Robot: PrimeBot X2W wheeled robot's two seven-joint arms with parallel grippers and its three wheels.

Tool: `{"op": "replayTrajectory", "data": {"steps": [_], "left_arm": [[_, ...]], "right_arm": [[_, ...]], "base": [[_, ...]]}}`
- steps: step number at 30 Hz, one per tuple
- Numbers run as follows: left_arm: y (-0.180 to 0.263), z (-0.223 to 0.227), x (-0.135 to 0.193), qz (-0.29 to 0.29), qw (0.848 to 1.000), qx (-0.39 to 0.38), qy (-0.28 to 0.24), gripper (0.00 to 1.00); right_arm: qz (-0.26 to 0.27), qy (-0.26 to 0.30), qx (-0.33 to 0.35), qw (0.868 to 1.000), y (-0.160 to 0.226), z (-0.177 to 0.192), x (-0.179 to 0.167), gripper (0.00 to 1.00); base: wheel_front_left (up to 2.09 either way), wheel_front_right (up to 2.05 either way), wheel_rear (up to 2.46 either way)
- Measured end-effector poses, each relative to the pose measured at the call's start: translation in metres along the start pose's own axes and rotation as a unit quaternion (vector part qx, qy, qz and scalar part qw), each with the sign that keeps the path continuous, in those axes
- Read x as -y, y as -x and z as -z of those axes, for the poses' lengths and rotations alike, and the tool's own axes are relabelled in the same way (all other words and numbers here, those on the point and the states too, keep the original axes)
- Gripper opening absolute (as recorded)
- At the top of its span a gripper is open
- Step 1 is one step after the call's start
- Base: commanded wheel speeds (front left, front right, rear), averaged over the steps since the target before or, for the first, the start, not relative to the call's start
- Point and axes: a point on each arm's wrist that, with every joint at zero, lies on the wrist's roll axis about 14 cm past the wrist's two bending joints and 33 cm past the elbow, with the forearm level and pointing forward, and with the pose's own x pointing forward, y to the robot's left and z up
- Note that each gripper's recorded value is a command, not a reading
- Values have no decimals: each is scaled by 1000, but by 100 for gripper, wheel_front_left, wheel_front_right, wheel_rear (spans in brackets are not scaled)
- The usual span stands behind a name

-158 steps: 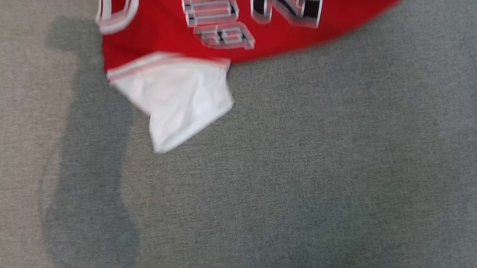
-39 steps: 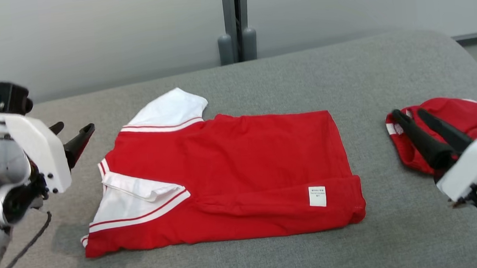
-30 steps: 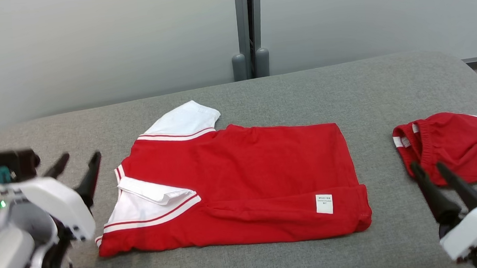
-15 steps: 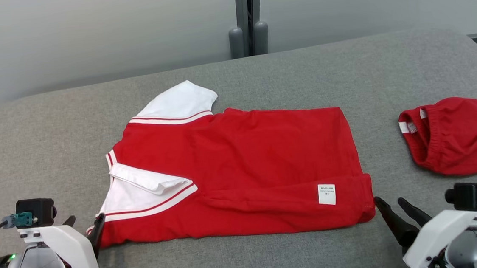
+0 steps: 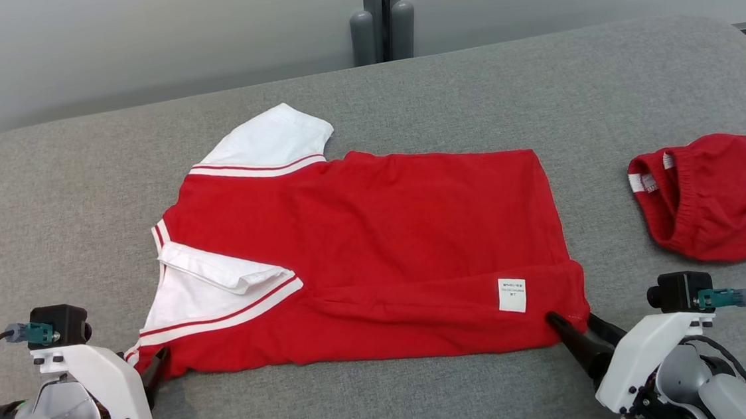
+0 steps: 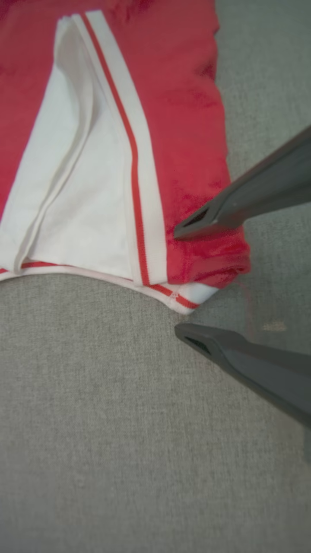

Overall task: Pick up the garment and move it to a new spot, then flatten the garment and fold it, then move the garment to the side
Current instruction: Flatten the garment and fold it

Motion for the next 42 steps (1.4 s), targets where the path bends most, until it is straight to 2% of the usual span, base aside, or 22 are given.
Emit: {"op": "replayTrajectory", "data": {"steps": [7,8,9,10,11,12,13,14,25,32,42], "left_arm": [[-1,12,6,14,999,-37,29,100],[-1,12,8,18,999,-37,34,97],[-2,13,7,18,999,-38,34,84],[-2,12,7,17,999,-37,34,62],[-2,11,7,18,999,-33,36,26],[-2,10,7,20,998,-32,40,0],[-2,10,7,20,998,-32,40,0],[-2,10,7,19,999,-30,40,0],[21,10,14,26,999,-13,27,0],[56,23,24,30,999,-11,20,0],[89,66,38,30,998,-37,52,0]], "right_arm": [[-5,-2,-16,1000,-6,6,-1,100],[-6,-4,-18,1000,-7,7,-2,98],[-7,-4,-18,1000,-7,7,-2,86],[-8,-4,-17,1000,-8,6,-3,55],[-10,-4,-17,1000,-9,6,-4,40],[-12,-5,-19,1000,-9,7,-5,26],[-12,-5,-19,1000,-9,7,-5,9],[-15,-8,-20,1000,-9,9,-7,0],[-29,-4,-8,1000,9,-2,-12,0],[-29,-1,-41,999,37,11,-3,0],[-19,0,-73,997,59,19,13,0]], "base": [[0,0,0],[0,0,0],[0,0,0],[0,0,0],[0,0,0],[0,0,0],[0,0,0],[0,0,0],[0,0,0],[0,0,0],[0,0,0]]}}
